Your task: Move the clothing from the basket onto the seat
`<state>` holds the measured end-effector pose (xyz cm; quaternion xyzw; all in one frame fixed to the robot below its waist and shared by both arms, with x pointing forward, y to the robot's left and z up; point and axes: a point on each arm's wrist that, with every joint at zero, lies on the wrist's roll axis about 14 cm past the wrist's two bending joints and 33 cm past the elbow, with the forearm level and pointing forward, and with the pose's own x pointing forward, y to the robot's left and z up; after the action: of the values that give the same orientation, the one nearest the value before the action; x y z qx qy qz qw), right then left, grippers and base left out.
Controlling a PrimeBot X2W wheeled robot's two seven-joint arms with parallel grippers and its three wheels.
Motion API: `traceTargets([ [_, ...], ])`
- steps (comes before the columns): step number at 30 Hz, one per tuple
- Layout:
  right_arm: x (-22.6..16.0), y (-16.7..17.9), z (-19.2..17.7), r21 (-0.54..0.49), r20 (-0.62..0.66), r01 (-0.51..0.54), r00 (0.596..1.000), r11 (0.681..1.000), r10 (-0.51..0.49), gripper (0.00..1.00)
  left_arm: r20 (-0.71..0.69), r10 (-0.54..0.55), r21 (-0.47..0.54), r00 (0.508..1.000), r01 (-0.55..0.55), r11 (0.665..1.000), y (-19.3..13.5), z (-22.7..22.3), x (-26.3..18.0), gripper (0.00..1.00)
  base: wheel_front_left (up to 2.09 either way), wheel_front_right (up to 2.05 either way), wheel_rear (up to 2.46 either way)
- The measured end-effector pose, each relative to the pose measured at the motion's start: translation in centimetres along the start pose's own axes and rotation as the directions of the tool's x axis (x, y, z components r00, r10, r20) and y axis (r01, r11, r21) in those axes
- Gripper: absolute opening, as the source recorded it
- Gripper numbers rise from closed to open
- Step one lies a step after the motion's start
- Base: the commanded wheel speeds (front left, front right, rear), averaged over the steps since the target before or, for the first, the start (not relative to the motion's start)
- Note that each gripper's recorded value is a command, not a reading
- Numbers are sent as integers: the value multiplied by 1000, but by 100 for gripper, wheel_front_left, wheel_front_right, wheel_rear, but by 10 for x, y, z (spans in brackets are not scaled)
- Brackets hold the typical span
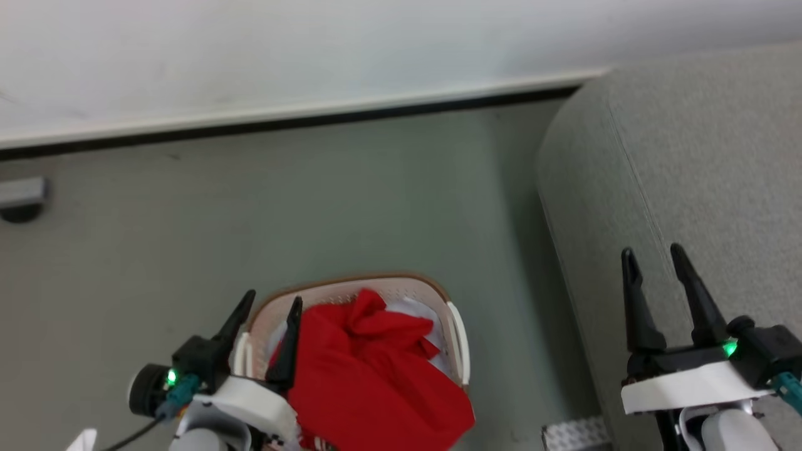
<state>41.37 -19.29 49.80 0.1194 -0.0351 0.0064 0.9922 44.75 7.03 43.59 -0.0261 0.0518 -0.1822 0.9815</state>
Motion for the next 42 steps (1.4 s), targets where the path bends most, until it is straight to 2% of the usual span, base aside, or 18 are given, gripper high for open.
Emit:
traceTargets([
  [6,11,-31,-7,-4,-13,82,997,997,-82,100,-175,-110,15,978,115,993,-14,-65,33,100,0,0,0],
  [7,11,-31,-7,-4,-13,82,997,997,-82,100,-175,-110,15,978,115,993,-14,-65,33,100,0,0,0],
  [9,15,-41,-12,-15,-22,105,994,994,-105,100,-264,-152,41,952,169,985,-16,-95,46,100,0,0,0],
  [10,15,-41,-12,-15,-22,105,994,994,-105,100,-264,-152,41,952,169,985,-16,-95,46,100,0,0,0],
  [14,18,-54,-19,-26,-37,135,990,990,-136,100,-392,-197,39,899,230,973,-23,-137,56,100,0,0,0],
  [15,20,-59,-22,-31,-44,149,988,988,-150,100,-452,-211,35,867,253,967,-26,-157,58,100,0,0,0],
  [17,20,-65,-26,-36,-53,162,985,986,-164,100,-502,-227,37,835,283,958,-28,-175,60,100,0,0,0],
  [18,20,-65,-26,-36,-53,162,985,986,-164,100,-502,-227,37,835,283,958,-28,-175,60,100,0,0,0],
  [19,19,-71,-31,-44,-69,177,981,983,-180,100,-555,-236,30,798,303,953,-30,-194,61,100,0,0,0],
  [20,19,-71,-31,-44,-69,177,981,983,-180,100,-555,-236,30,798,303,953,-30,-194,61,100,0,0,0],
  [26,15,-85,-44,-43,-107,218,969,975,-222,100,-713,-231,-8,662,322,947,-31,-249,52,100,0,0,0],
  [31,11,-95,-56,-58,-143,244,958,968,-250,100,-832,-235,-47,503,358,933,-40,-290,33,100,0,0,0],
  [34,11,-99,-61,-58,-156,256,952,965,-262,100,-868,-231,-55,440,377,925,-41,-305,29,100,0,0,0],
  [37,10,-102,-68,-62,-174,262,947,963,-269,100,-912,-217,-63,347,403,913,-42,-322,17,100,0,0,0],
  [42,11,-105,-74,-70,-190,266,943,961,-275,100,-930,-216,-73,297,426,902,-45,-338,13,100,0,0,0],
])
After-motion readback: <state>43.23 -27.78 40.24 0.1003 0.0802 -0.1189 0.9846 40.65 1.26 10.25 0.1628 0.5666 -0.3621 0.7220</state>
